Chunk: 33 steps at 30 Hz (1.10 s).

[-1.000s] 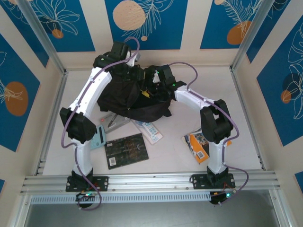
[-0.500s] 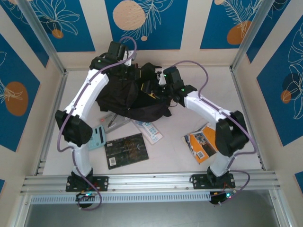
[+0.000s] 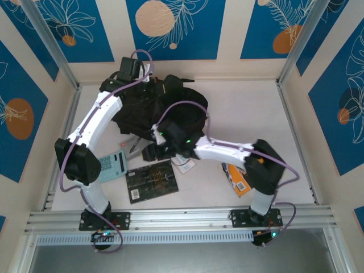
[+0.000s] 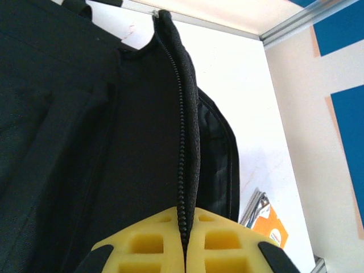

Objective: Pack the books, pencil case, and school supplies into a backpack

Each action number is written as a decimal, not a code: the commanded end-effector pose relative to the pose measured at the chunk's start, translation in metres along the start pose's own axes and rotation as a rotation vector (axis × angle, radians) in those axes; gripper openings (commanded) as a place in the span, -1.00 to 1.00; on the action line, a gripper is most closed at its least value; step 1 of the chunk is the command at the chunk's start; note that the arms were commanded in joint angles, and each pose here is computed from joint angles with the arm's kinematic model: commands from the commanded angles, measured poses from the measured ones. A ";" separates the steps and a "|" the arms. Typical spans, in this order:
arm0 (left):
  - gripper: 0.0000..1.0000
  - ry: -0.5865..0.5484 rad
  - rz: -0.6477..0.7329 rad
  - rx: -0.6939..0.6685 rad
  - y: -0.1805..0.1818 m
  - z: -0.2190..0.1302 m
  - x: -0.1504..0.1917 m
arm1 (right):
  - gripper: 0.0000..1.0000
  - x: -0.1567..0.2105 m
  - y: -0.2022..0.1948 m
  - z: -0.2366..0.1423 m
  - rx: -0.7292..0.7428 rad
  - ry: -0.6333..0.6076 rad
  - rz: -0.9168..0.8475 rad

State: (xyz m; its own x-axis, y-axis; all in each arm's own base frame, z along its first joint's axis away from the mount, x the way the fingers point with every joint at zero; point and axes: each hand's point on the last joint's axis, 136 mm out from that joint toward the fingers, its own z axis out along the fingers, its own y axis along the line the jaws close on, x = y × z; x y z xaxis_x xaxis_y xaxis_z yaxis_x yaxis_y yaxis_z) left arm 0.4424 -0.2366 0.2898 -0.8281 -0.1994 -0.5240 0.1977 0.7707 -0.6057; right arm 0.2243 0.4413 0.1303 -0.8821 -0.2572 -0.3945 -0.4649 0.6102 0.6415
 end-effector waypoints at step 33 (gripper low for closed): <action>-1.00 -0.002 -0.008 0.106 -0.014 -0.006 0.003 | -0.21 0.007 0.005 0.141 0.036 0.275 0.181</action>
State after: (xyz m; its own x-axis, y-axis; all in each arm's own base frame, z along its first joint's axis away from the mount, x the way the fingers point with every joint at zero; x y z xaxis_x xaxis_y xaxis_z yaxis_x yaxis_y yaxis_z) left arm 0.4404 -0.2467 0.2785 -0.8462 -0.1938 -0.4963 0.2160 0.7267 -0.6521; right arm 0.2305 0.5492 0.0482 -0.9334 -0.3269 -0.1476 -0.3403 0.6771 0.6524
